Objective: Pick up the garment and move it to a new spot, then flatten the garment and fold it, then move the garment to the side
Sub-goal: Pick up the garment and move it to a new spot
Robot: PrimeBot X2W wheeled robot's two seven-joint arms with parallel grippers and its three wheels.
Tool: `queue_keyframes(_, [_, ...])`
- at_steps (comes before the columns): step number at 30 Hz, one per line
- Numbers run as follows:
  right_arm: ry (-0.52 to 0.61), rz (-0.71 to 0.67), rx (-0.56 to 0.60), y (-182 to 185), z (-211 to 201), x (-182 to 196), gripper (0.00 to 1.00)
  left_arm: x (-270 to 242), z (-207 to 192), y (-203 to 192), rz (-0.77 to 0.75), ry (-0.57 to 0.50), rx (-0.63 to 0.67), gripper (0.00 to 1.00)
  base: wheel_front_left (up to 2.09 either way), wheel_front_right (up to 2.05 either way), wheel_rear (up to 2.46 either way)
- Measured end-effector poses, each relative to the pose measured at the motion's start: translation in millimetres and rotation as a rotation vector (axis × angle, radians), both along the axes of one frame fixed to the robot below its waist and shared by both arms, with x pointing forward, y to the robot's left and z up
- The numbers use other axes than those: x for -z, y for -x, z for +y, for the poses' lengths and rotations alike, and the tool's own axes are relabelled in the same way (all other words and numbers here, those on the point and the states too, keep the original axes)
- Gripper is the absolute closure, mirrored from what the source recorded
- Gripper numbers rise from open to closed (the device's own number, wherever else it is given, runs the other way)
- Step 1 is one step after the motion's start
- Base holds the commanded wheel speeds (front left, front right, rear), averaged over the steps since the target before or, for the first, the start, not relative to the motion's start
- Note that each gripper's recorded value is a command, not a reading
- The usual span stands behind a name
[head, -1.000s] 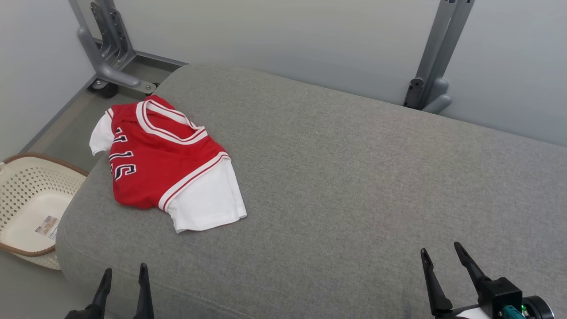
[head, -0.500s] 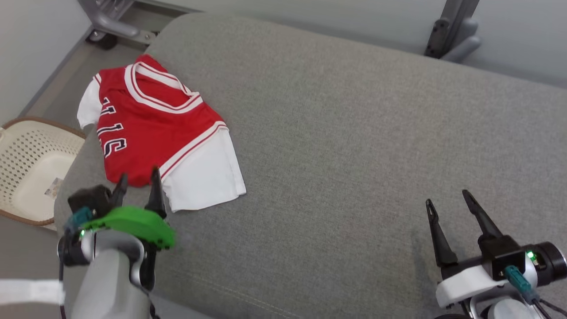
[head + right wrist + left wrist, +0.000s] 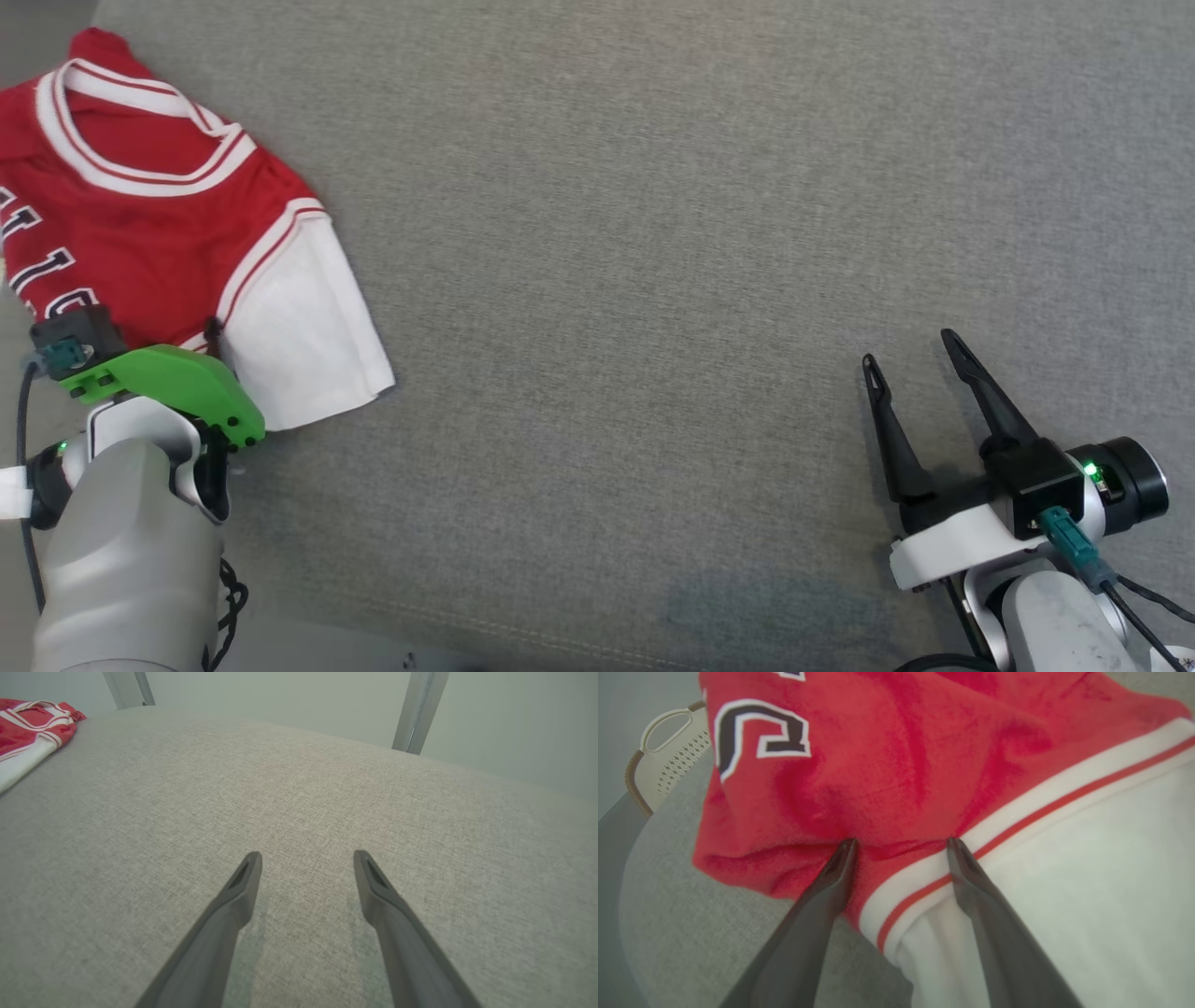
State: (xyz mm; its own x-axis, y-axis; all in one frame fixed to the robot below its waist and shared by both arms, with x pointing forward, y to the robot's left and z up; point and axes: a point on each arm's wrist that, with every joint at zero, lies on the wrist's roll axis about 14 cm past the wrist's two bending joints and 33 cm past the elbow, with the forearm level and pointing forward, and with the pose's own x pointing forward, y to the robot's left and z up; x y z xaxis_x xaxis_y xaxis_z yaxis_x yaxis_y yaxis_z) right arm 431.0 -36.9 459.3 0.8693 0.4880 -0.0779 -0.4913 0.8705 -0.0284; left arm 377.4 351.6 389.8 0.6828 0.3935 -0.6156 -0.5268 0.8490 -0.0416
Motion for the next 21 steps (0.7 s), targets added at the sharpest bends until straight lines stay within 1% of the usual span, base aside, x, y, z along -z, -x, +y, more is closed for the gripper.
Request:
queue_keyframes(1, [0.001,0.007,0.018,0,-6,2,0.00,4,-1,-3,0.011,-0.003,0.008,0.57,0.00,0.00,0.00])
queue_keyframes(2, [0.005,0.014,0.031,0,-11,5,0.00,7,-2,-5,0.016,-0.005,0.017,0.93,0.00,0.00,0.00])
queue_keyframes(3, [0.009,0.020,0.043,0,-16,7,0.00,10,-4,-8,0.017,-0.004,0.031,1.00,0.00,0.00,0.00])
queue_keyframes(7, [0.025,0.045,0.083,5,-31,14,0.00,12,-11,-21,-0.027,0.001,0.066,1.00,0.00,0.00,0.00])
queue_keyframes(11, [0.016,0.056,0.098,13,-34,12,0.00,-5,-24,-39,-0.130,0.000,0.118,1.00,0.00,0.00,0.00])
queue_keyframes(15, [-0.008,0.044,0.095,18,-30,1,0.00,-35,-63,-68,-0.259,0.017,0.227,1.00,0.00,0.00,0.00])
queue_keyframes(18, [-0.021,0.034,0.097,25,-29,-8,0.00,-71,-89,-90,-0.371,0.003,0.315,1.00,0.00,0.00,0.00])
queue_keyframes(21, [-0.032,0.016,0.112,31,-33,-18,0.00,-110,-131,-110,-0.482,0.011,0.437,1.00,0.00,0.00,0.00])
